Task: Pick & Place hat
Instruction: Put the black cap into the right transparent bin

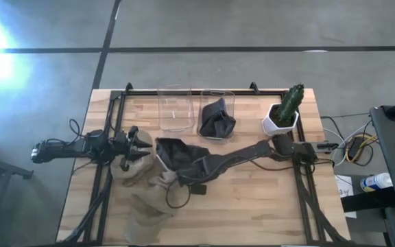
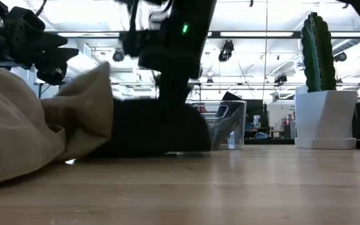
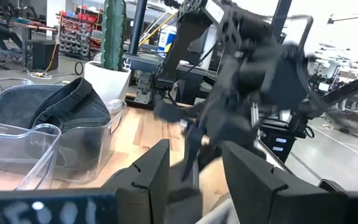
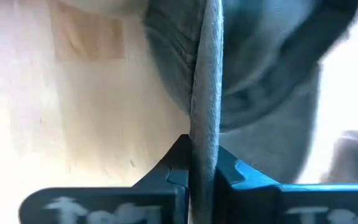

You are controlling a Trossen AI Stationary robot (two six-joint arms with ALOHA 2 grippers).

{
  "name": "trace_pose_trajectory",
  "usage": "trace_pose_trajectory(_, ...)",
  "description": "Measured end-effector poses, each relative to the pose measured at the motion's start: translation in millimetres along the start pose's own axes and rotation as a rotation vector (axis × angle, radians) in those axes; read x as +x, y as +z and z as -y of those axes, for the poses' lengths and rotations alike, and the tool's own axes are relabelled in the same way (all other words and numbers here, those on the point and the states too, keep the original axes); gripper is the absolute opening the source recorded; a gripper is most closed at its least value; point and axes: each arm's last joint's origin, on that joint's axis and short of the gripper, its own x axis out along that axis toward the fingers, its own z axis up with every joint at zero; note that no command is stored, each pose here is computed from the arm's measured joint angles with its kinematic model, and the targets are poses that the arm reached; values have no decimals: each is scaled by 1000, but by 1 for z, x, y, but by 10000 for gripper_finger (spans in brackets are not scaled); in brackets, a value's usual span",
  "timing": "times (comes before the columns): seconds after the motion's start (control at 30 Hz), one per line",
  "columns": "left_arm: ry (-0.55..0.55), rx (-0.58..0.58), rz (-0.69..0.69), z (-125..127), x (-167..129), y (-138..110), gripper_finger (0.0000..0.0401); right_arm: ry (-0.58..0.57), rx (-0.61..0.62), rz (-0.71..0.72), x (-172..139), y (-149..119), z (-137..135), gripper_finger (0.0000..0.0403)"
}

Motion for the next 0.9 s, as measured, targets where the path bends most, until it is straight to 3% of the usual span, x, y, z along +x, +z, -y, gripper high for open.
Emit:
trace_pose_trajectory(0.13,1,0,0,0,0,0,142,-9,37,100,-50,3,14,12)
trace_pose_trajectory(0.27,0,0,-1,0,0,0,142,-48,177,278,-119,0,41,11)
trace_pose_trajectory(0.43,1,0,-2,0,0,0,142,-276,415,518,-189,-18,74,11)
trace_pose_trajectory(0.53,0,0,-2,0,0,0,142,-400,574,615,-211,-27,97,12)
trace_pose_trajectory(0.67,1,0,-2,0,0,0,142,-446,684,474,-198,-39,132,12)
trace_pose_trajectory(0.8,0,0,-2,0,0,0,142,-587,650,187,-170,-58,161,12)
trace_pose_trajectory(0.9,0,0,-2,0,0,0,142,-577,633,7,-146,-63,175,12)
